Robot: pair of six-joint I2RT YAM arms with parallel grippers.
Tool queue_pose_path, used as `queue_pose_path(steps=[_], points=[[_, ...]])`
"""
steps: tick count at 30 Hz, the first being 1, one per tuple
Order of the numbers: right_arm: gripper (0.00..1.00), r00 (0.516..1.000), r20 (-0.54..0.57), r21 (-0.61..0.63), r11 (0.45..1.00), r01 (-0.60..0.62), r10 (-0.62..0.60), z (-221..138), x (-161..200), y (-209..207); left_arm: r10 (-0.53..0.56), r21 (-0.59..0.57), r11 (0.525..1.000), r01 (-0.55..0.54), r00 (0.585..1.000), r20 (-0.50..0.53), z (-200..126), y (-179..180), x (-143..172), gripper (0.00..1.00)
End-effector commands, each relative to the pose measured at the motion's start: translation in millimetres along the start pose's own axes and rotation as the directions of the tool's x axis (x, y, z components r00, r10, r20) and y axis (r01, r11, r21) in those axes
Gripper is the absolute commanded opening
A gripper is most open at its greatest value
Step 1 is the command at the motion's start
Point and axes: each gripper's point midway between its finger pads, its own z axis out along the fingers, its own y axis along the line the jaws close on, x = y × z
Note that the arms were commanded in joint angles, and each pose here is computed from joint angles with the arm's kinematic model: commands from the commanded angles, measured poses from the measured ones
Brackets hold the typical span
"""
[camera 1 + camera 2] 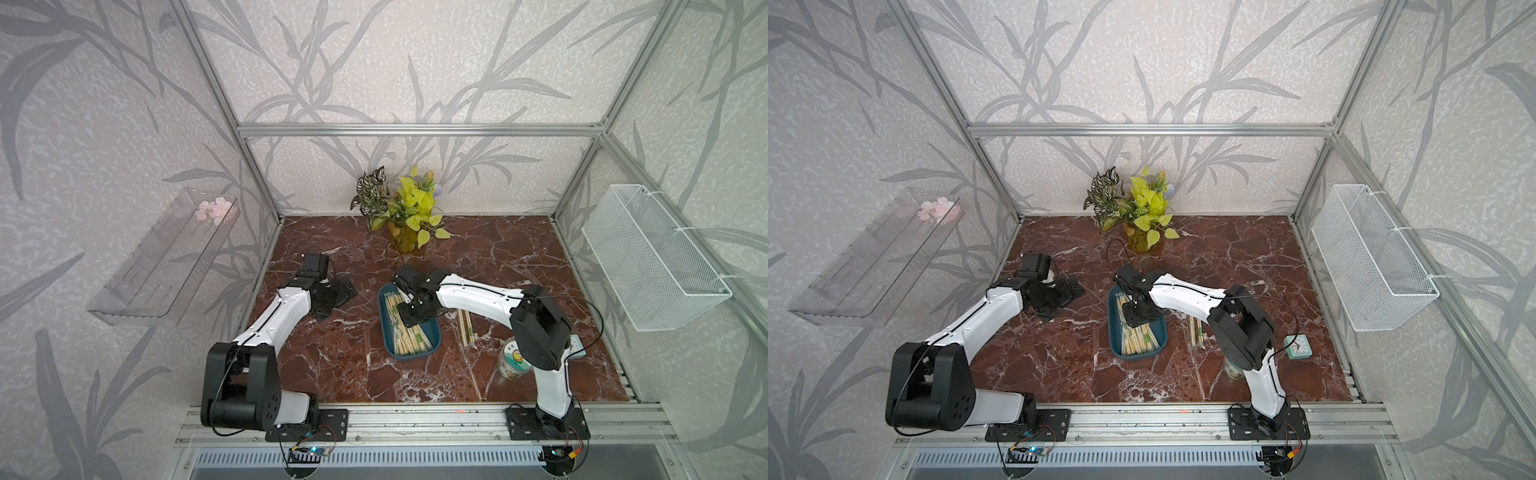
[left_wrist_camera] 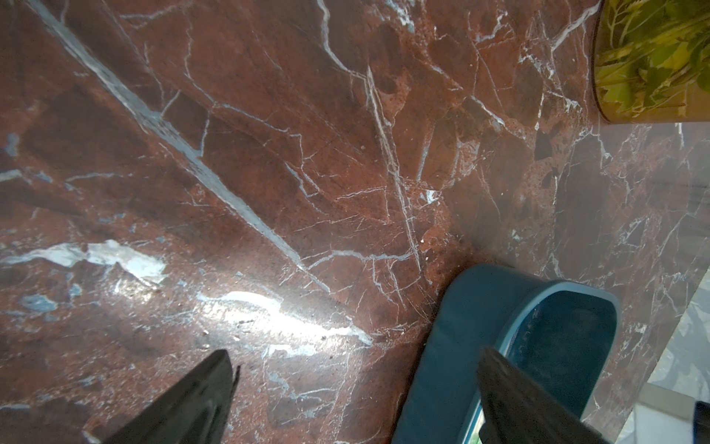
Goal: Take the paired disposable chopsticks out of the storage box
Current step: Pick up the paired disposable chopsticks from the storage box.
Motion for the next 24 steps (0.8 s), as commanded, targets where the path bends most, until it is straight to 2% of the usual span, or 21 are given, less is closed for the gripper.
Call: queue_pose_path(steps=[1, 15, 24], points=[[0.33, 1.000, -0.001, 0.056, 0.998, -0.001, 0.002, 0.1, -1.3, -7.3, 0.008, 0.002, 1.000, -0.008, 1.000, -0.005, -1.2, 2.1, 1.9, 0.99], [0.25, 0.999, -0.037, 0.075, 0.997, 0.010, -0.007, 11.2, -4.1, -16.2, 0.000, 0.007, 1.000, 0.000, 1.000, -0.010, 1.0, 1.9, 2.3, 0.99], [0.24, 0.998, -0.067, 0.086, 0.996, 0.021, -0.016, 20.7, -2.6, -17.9, -0.005, 0.007, 1.000, 0.005, 1.000, -0.008, 1.0, 2.3, 2.0, 0.99]])
